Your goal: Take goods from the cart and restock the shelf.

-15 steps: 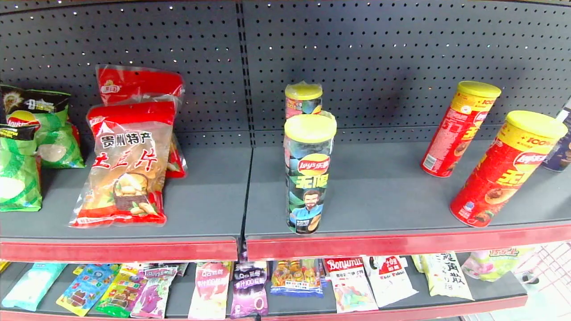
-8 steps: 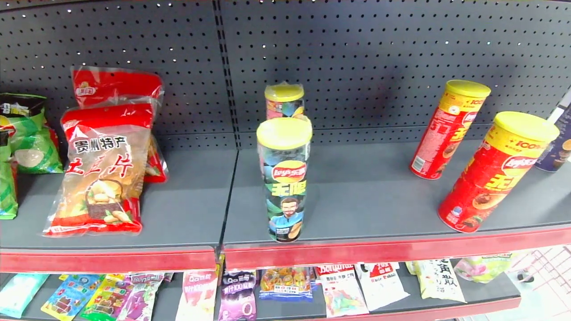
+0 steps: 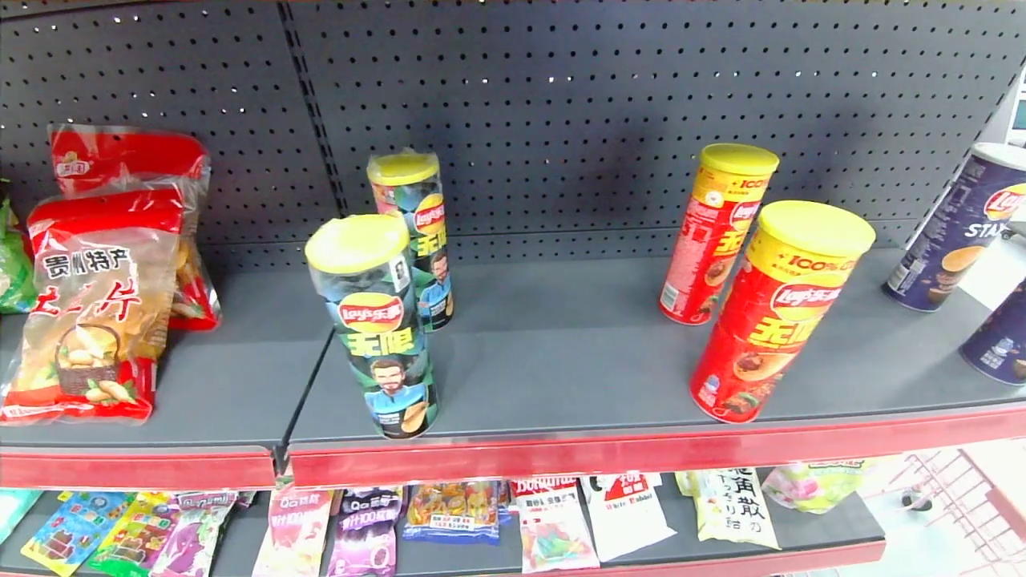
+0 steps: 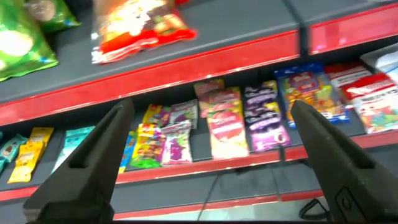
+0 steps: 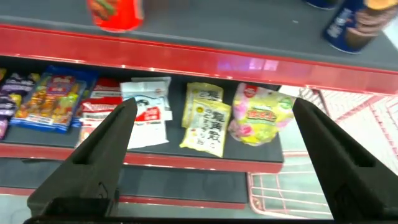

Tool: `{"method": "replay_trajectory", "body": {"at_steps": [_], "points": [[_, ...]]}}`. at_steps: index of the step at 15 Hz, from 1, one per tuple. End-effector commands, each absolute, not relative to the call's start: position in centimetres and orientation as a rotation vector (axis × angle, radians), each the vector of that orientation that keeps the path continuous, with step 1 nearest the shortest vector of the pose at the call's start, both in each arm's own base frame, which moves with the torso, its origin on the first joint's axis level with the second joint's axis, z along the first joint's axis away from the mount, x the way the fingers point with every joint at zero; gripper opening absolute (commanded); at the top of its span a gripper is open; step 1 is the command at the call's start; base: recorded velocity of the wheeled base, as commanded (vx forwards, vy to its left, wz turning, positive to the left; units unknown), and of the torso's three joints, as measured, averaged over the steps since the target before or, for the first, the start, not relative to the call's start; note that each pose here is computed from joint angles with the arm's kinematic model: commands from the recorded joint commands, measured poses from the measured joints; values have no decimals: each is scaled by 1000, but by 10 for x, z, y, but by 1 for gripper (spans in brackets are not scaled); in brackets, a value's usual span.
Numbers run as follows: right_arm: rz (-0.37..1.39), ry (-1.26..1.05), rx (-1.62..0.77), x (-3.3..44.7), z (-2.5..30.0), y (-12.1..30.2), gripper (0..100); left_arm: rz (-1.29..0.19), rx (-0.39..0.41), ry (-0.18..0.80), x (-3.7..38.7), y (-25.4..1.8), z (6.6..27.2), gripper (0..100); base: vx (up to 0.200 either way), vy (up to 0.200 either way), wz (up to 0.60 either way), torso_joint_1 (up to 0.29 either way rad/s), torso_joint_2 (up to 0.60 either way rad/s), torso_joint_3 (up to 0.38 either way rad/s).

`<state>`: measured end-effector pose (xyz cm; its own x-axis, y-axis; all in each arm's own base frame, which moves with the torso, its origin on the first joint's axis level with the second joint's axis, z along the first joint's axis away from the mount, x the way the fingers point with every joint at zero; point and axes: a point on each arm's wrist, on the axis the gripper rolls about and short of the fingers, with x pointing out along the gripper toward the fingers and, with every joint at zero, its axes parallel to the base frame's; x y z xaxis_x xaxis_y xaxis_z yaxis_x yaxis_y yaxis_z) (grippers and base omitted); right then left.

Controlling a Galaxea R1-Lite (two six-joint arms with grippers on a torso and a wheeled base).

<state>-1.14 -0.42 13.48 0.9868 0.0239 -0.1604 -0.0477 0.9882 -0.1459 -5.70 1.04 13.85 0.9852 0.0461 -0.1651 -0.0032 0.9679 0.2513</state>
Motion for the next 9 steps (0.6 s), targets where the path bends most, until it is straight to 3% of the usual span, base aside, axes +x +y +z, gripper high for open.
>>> {"method": "replay_trajectory", "body": {"at_steps": [1,9], "points": [[36,156,-150,-12,134,-4,100,25,254,175,-57,10,139,100,0,-200,0,2,2,-2],[36,152,-148,-13,134,-4,100,25,254,175,-57,10,139,100,0,-200,0,2,4,4]]}}
